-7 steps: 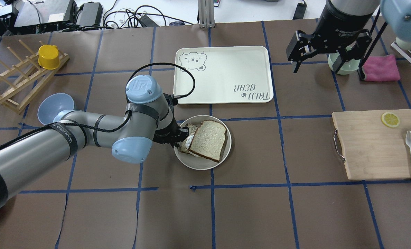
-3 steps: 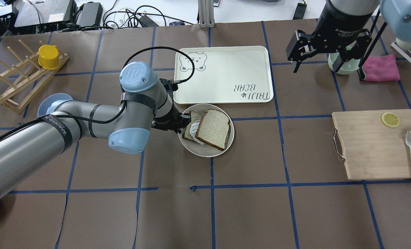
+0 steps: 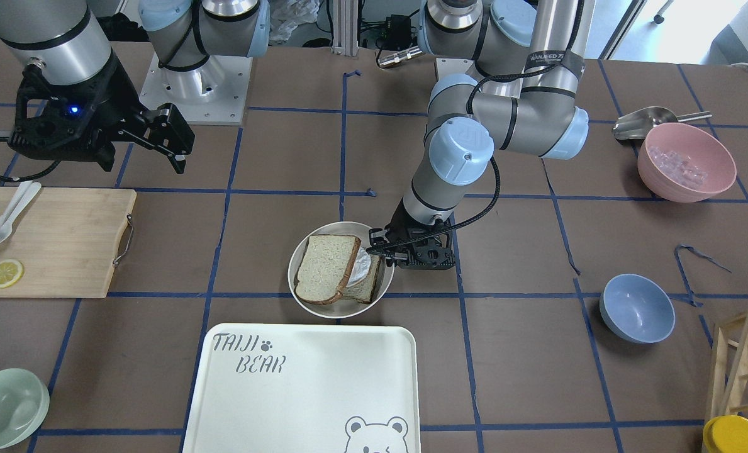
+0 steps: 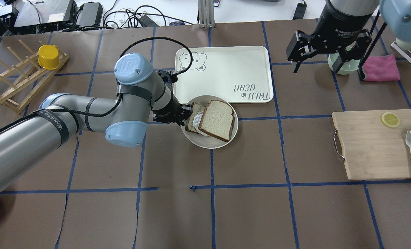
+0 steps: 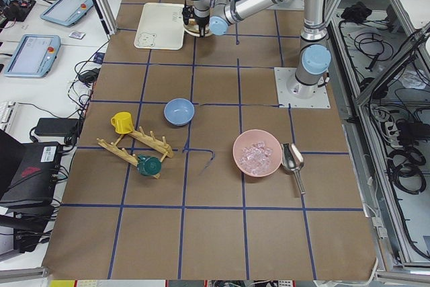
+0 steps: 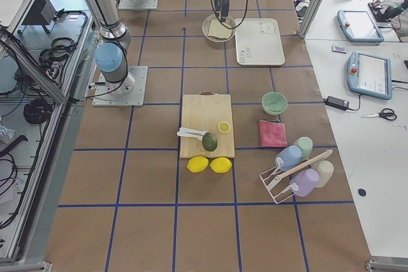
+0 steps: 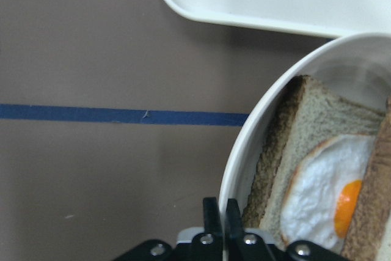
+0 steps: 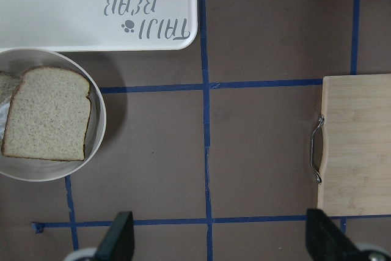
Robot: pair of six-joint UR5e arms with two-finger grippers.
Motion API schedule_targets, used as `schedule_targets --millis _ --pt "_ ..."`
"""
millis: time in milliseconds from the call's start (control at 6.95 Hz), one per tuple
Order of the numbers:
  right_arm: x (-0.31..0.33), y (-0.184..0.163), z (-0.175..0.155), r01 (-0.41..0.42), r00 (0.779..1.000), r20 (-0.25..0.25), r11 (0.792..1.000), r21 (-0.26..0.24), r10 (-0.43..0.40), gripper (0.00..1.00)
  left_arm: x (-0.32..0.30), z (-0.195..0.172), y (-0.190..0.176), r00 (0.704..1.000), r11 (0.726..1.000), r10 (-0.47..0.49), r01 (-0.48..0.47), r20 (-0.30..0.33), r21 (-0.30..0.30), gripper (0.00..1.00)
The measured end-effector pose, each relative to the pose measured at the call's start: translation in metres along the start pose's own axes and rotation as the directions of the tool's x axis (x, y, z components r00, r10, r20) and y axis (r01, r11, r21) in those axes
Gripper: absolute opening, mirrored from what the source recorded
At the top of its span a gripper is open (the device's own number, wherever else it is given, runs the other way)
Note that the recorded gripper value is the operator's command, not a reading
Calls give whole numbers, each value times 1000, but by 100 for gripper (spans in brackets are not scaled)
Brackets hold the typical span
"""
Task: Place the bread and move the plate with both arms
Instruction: 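Slide the plate with the left gripper onto the bear tray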
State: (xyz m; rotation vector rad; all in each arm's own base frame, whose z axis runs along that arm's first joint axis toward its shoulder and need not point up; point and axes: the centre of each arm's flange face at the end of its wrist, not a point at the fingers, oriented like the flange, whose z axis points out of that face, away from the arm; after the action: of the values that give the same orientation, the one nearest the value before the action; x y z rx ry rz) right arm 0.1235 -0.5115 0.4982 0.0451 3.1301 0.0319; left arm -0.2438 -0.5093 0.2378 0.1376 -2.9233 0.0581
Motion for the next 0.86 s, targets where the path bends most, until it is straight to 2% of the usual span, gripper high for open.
schedule_targets --millis 432,863 --pt "0 0 0 0 1000 0 1000 -3 0 100 9 -12 -54 999 999 -31 32 -39 34 0" --pt "1 0 1 0 1000 -1 1000 -5 0 100 25 3 -123 998 998 -29 32 -60 53 0"
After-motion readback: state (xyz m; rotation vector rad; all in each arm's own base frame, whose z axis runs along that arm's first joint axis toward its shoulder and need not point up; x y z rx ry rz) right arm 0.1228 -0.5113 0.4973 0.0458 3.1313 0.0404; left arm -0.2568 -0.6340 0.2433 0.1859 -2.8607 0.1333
